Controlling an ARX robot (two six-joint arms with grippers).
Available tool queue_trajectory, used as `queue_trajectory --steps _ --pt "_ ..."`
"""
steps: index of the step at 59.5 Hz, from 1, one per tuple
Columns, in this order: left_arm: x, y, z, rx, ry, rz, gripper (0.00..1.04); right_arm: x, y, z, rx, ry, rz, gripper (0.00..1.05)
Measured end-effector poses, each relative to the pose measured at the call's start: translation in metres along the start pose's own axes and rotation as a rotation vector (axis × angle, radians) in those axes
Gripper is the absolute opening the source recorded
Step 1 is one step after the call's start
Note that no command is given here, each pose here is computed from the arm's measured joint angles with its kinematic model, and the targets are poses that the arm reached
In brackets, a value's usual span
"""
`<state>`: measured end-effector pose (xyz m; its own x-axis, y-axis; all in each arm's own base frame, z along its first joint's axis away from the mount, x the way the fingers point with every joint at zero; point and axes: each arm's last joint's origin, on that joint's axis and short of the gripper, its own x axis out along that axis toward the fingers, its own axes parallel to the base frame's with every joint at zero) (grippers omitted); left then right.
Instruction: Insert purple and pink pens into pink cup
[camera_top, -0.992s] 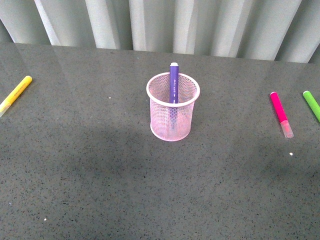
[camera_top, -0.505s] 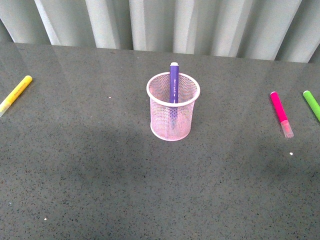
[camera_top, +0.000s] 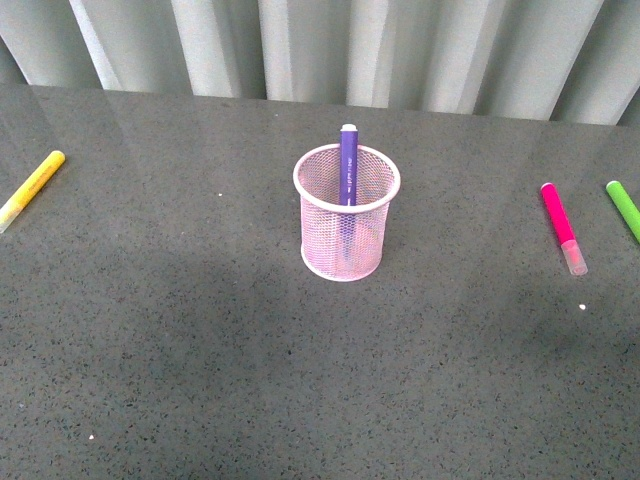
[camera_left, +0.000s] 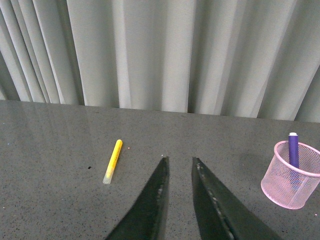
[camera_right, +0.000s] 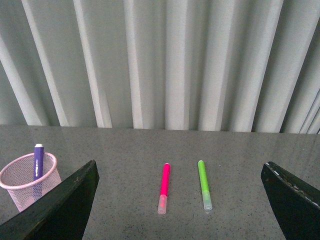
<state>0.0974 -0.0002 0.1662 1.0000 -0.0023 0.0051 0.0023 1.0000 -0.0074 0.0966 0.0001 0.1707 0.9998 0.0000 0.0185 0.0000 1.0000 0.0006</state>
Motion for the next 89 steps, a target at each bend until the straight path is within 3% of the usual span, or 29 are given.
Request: queue_trajectory --steps 13,20,28,35,40,47,58,89 --pt "0.0 0.0 0.0 0.0 0.0 0.0 0.58 0.0 0.0 0.0 0.0 0.001 -0.001 0.98" --pt "0.0 0.0 0.0 0.0 0.0 0.0 0.8 0.008 -0.011 -0.002 0.001 0.288 -0.174 0.98" --pt "0.0 0.0 0.0 0.002 0.0 0.0 1.0 0.035 -0.034 0.01 0.005 0.351 -0.193 0.98" --pt "0.0 0.0 0.0 0.002 0.0 0.0 0.98 0.071 -0.048 0.022 0.053 0.468 -0.026 0.98" --pt "0.0 0.0 0.0 0.002 0.0 0.0 0.98 0.095 -0.053 0.021 0.046 0.542 0.021 0.98" --pt "0.0 0.0 0.0 0.002 0.0 0.0 0.98 0.142 -0.064 0.014 0.029 0.609 -0.009 0.98" --pt "0.0 0.0 0.0 0.003 0.0 0.0 0.98 0.184 -0.06 -0.007 0.012 0.658 -0.006 0.98" --pt "0.0 0.0 0.0 0.003 0.0 0.0 0.98 0.261 -0.041 -0.061 0.105 0.711 0.002 0.98"
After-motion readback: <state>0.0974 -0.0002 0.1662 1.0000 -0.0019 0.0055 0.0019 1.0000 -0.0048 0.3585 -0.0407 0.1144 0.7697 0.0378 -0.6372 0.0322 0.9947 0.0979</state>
